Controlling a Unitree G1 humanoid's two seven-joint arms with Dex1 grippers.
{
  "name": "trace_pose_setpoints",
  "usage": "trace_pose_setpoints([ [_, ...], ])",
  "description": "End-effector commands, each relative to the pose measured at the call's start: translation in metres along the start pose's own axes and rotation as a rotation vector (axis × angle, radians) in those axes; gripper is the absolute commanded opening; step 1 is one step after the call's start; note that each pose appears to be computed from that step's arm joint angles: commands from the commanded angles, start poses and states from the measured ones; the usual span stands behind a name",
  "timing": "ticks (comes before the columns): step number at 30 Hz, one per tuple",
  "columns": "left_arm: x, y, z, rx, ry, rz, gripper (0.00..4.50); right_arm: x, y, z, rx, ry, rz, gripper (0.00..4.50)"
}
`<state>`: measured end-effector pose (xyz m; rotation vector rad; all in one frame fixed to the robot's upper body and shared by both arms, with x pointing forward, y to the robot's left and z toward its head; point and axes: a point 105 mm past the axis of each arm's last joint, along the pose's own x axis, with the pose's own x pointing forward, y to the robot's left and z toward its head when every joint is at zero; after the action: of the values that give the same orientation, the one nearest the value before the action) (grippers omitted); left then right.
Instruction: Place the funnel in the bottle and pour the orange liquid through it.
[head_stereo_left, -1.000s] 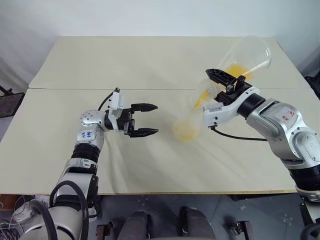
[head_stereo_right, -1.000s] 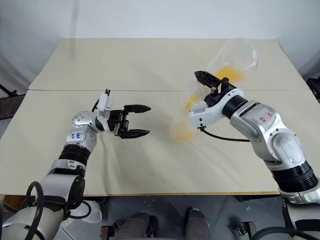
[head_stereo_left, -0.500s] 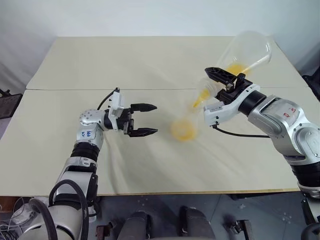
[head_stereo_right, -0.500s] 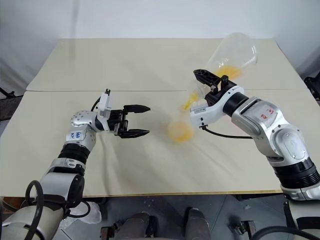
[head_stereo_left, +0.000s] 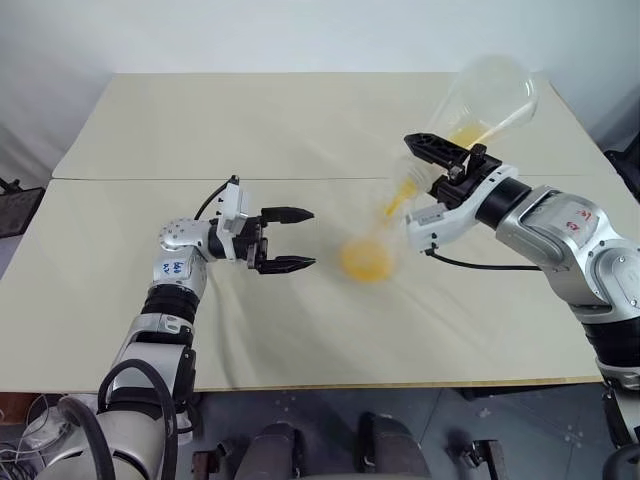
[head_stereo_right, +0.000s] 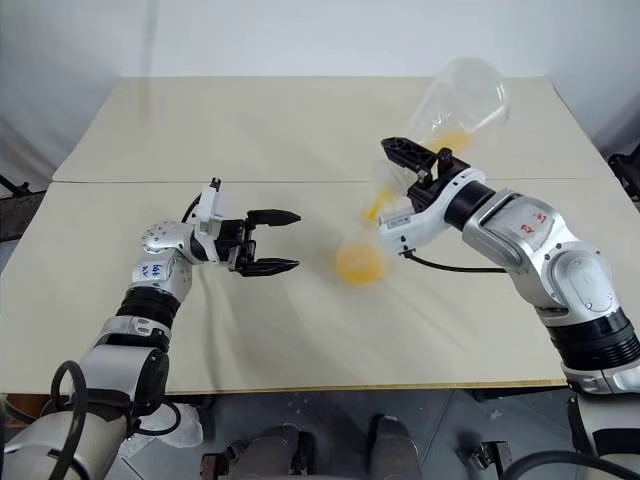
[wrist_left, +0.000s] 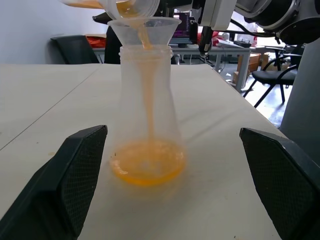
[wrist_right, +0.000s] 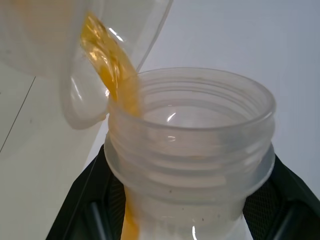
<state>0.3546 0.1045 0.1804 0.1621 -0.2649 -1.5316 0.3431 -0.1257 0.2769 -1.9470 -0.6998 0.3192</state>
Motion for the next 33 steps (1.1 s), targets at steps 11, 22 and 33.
trace_pose_setpoints([
  [11,-0.0066,0.0014,0.013,0.067,0.023,-0.039,4.5,-0.0028,-0.0198,-0.0079,-0.06,-0.003,-0.06,2.52],
  [22,-0.0085,0.0018,0.0136,0.065,0.037,-0.045,4.5,-0.0009,-0.0195,-0.0079,-0.067,-0.013,-0.06,2.52],
  [33,-0.008,0.0011,0.0121,0.064,0.033,-0.041,4.5,-0.0008,-0.0187,-0.0058,-0.09,-0.034,-0.054,2.52],
])
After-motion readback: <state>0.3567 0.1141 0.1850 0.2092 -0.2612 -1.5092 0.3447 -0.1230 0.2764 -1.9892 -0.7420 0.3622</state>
